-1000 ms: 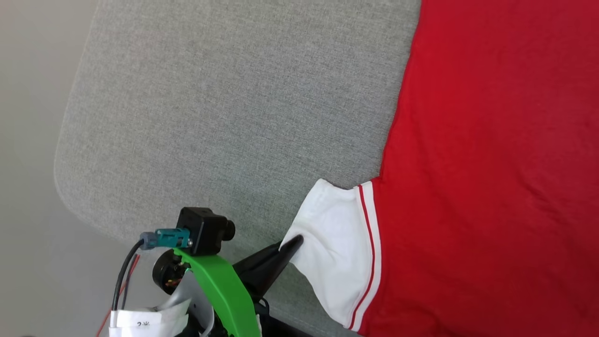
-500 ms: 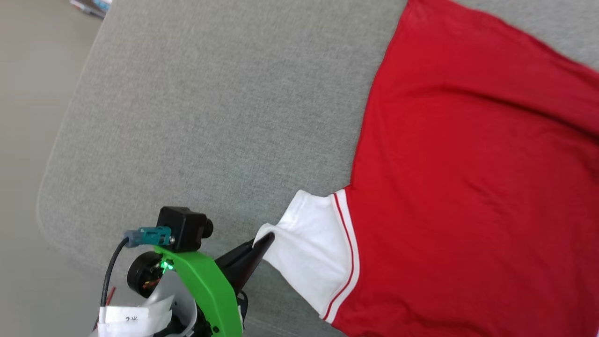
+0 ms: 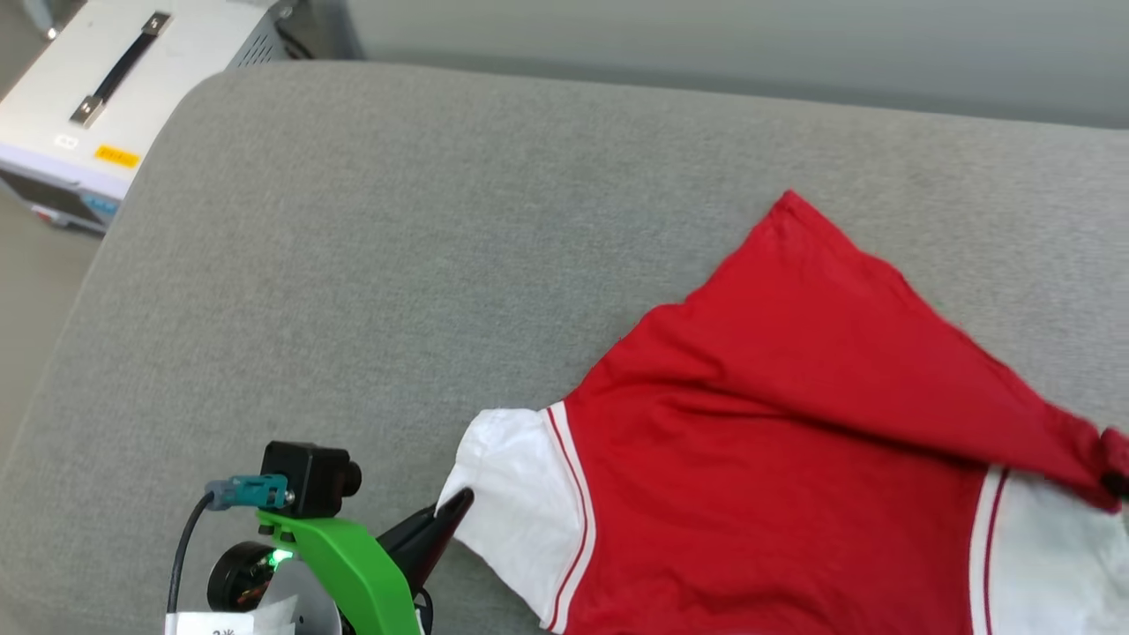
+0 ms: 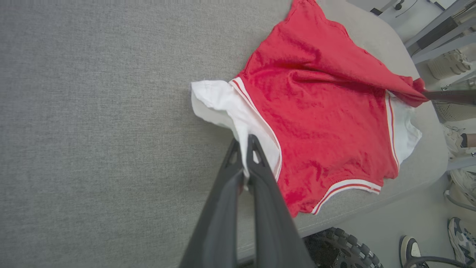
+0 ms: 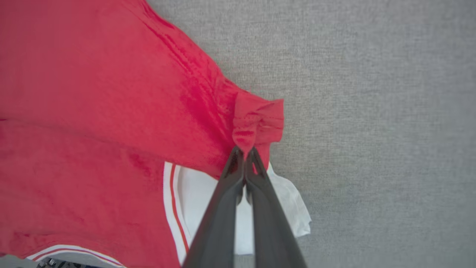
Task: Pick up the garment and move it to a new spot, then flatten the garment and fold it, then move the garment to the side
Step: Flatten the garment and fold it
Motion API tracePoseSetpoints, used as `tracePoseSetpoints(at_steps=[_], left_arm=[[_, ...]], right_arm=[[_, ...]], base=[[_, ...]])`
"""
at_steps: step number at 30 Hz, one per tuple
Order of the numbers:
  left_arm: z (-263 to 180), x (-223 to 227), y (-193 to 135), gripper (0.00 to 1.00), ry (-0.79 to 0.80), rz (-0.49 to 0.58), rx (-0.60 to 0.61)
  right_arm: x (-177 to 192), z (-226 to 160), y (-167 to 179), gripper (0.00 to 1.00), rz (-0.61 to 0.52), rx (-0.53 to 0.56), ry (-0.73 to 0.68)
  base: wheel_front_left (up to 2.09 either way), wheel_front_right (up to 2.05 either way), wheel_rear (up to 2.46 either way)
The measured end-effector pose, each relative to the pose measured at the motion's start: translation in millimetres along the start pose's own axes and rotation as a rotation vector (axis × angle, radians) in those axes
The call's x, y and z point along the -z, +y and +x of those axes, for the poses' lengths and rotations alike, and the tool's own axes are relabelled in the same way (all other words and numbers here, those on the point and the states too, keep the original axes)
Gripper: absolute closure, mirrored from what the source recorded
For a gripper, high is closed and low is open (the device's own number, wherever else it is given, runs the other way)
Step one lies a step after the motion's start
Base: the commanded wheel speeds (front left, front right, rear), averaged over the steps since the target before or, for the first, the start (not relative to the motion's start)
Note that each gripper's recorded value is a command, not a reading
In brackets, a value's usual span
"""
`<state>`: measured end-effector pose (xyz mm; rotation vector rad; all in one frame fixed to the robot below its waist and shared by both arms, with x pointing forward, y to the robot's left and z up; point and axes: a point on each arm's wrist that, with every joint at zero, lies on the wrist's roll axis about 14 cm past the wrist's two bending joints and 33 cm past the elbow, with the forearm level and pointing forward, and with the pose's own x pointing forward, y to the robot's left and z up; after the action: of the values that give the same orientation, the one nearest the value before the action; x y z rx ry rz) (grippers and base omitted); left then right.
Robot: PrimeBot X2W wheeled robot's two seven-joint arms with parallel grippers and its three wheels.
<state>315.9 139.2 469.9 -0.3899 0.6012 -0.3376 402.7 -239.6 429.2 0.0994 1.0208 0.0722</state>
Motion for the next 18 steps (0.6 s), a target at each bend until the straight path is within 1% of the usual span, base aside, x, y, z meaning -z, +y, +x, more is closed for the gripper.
tracePoseSetpoints(at_steps=[5, 9, 11, 14, 17, 18], left_arm=[[-1, -4, -13, 1.00, -0.022, 0.025, 0.039], [0, -8, -20, 1.00, -0.044, 0.033, 0.062], [0, -8, -22, 1.00, -0.048, 0.037, 0.066], [0, -7, -23, 1.00, -0.047, 0.038, 0.070], [1, -6, -25, 1.00, -0.047, 0.035, 0.075], [1, -6, -25, 1.00, -0.046, 0.033, 0.075]], right_arm=[[41, -24, -10, 1.00, 0.093, 0.012, -0.006], [79, -33, -16, 1.00, 0.155, 0.028, 0.024], [92, -34, -16, 1.00, 0.185, 0.027, 0.032], [102, -34, -15, 1.00, 0.206, 0.024, 0.036], [102, -33, -16, 1.00, 0.208, 0.025, 0.031], [101, -33, -16, 0.68, 0.200, 0.027, 0.022]], base=[[0.00, 0.00, 0.00], [0.00, 0.00, 0.00], [0.00, 0.00, 0.00], [0.00, 0.00, 0.00], [0.00, 0.00, 0.00], [0.00, 0.00, 0.00]])
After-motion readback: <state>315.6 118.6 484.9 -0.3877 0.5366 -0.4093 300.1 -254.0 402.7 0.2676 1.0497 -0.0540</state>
